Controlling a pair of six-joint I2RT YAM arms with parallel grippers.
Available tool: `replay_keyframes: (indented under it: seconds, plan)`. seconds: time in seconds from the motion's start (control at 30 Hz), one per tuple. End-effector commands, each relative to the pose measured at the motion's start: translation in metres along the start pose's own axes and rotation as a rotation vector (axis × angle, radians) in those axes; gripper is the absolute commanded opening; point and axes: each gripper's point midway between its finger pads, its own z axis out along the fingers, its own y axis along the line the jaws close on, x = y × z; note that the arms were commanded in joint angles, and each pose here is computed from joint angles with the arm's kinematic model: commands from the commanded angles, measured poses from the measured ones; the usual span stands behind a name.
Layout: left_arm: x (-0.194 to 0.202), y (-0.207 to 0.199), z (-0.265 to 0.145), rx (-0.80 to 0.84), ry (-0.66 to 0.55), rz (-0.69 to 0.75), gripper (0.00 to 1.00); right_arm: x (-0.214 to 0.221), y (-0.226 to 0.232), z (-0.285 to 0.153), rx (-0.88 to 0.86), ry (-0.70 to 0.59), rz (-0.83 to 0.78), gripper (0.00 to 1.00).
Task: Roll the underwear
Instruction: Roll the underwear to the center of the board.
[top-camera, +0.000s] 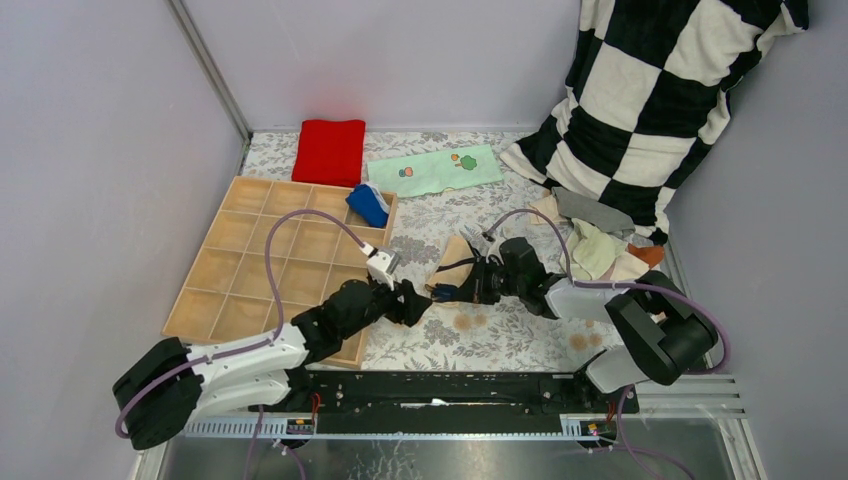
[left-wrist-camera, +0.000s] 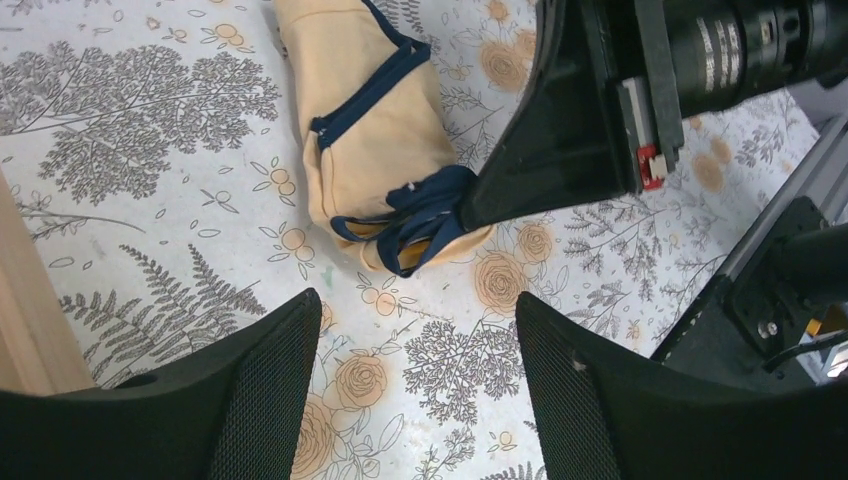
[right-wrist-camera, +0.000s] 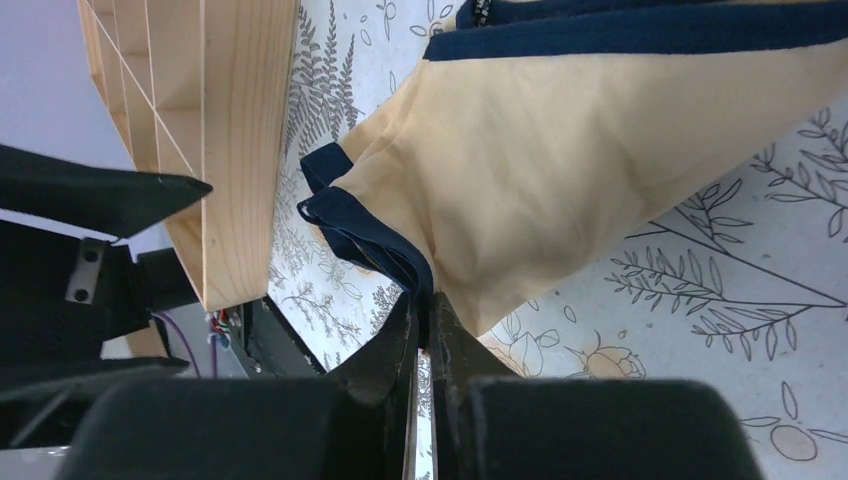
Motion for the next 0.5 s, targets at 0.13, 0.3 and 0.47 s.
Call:
replay_keyframes:
  seconds: [0.13, 0.3, 0.47]
  plan:
    - [-0.017, -0.018, 0.017, 0.097, -0.043, 0.127, 0.76, -0.012, 0.003, 0.001, -0.034, 0.058, 0.106, 0.0]
    - [-0.014, -0.02, 0.033, 0.113, -0.026, 0.206, 0.76, -0.01, -0.001, 0.001, -0.037, 0.082, 0.138, 0.0]
    - [-0.017, -0.01, 0.049, 0.061, -0.014, 0.312, 0.76, -0.008, -0.003, 0.002, -0.044, 0.105, 0.143, 0.0]
